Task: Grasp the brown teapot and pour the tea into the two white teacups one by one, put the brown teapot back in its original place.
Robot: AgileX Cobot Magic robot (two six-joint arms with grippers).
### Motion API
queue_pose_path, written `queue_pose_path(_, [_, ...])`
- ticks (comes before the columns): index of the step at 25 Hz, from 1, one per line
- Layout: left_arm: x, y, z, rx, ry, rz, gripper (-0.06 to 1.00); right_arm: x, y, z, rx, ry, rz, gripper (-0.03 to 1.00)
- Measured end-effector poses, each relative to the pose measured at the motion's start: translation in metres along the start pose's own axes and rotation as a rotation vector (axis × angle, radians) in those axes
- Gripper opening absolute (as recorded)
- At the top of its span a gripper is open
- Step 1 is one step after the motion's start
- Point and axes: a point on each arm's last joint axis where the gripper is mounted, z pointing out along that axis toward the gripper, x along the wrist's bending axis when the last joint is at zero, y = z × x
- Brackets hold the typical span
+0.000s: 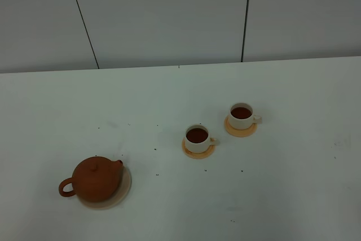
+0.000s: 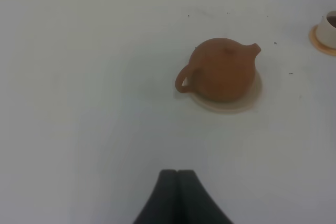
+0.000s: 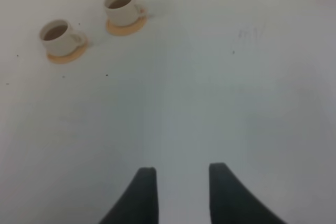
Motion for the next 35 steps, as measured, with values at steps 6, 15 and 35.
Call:
queue_pose_path(6, [0.0,0.0,0.0,0.0,0.0,0.0,0.02,0.0,0.0,0.0,0.0,0.0,0.0,0.24])
queue_pose_path(15, [0.0,0.0,0.0,0.0,0.0,0.0,0.02,0.0,0.0,0.0,0.0,0.0,0.0,0.24])
queue_pose_path(35, [0.0,0.0,0.0,0.0,0.0,0.0,0.02,0.0,0.0,0.0,0.0,0.0,0.0,0.24])
